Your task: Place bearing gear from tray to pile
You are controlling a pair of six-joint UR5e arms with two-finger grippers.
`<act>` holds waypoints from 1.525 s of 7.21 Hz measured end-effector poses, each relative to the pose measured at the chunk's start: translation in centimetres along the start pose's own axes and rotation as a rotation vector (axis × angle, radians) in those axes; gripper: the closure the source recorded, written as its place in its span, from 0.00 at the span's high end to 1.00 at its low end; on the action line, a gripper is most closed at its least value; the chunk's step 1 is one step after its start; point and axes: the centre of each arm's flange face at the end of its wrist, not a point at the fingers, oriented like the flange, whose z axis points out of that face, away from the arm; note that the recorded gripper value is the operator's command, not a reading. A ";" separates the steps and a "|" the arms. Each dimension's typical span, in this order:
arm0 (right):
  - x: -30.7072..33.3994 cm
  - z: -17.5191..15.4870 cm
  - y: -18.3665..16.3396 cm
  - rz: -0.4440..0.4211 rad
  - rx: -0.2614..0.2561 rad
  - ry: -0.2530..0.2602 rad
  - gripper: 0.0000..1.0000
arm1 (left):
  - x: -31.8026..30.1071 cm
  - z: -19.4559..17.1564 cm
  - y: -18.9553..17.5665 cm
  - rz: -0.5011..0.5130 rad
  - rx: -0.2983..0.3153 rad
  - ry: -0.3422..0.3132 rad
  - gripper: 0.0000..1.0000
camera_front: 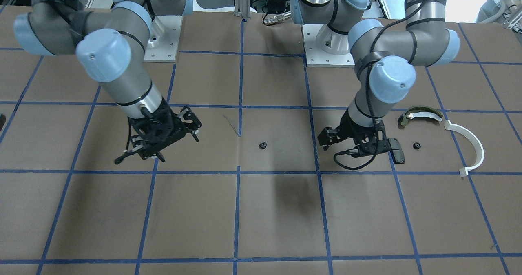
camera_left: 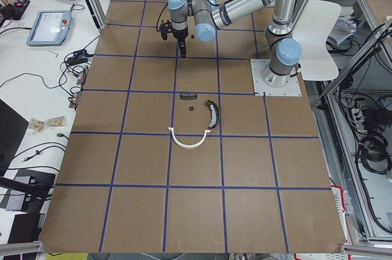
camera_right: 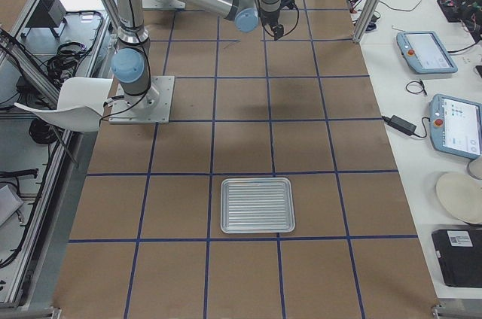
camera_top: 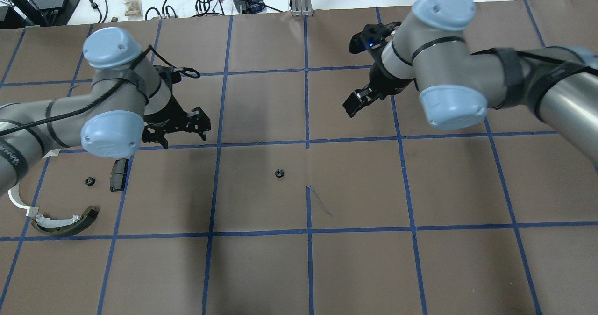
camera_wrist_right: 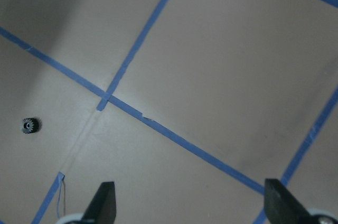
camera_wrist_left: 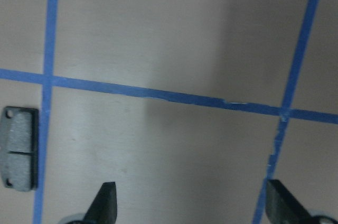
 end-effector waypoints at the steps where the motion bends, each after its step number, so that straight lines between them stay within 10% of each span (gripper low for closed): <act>1: 1.3 -3.3 0.8 0.150 -0.044 0.011 1.00 | 3.6 0.6 1.6 -0.033 -0.001 -0.001 1.00; 5: 0.1 -12.7 4.6 0.475 -0.157 0.109 1.00 | 13.3 4.8 7.4 -0.054 0.036 0.012 1.00; 10: 0.1 -13.2 5.8 0.518 -0.202 0.142 1.00 | 15.1 9.9 9.5 -0.034 0.058 0.020 0.93; 11: 0.0 -13.2 5.8 0.508 -0.204 0.141 1.00 | 15.2 10.2 9.3 -0.041 0.060 0.021 0.56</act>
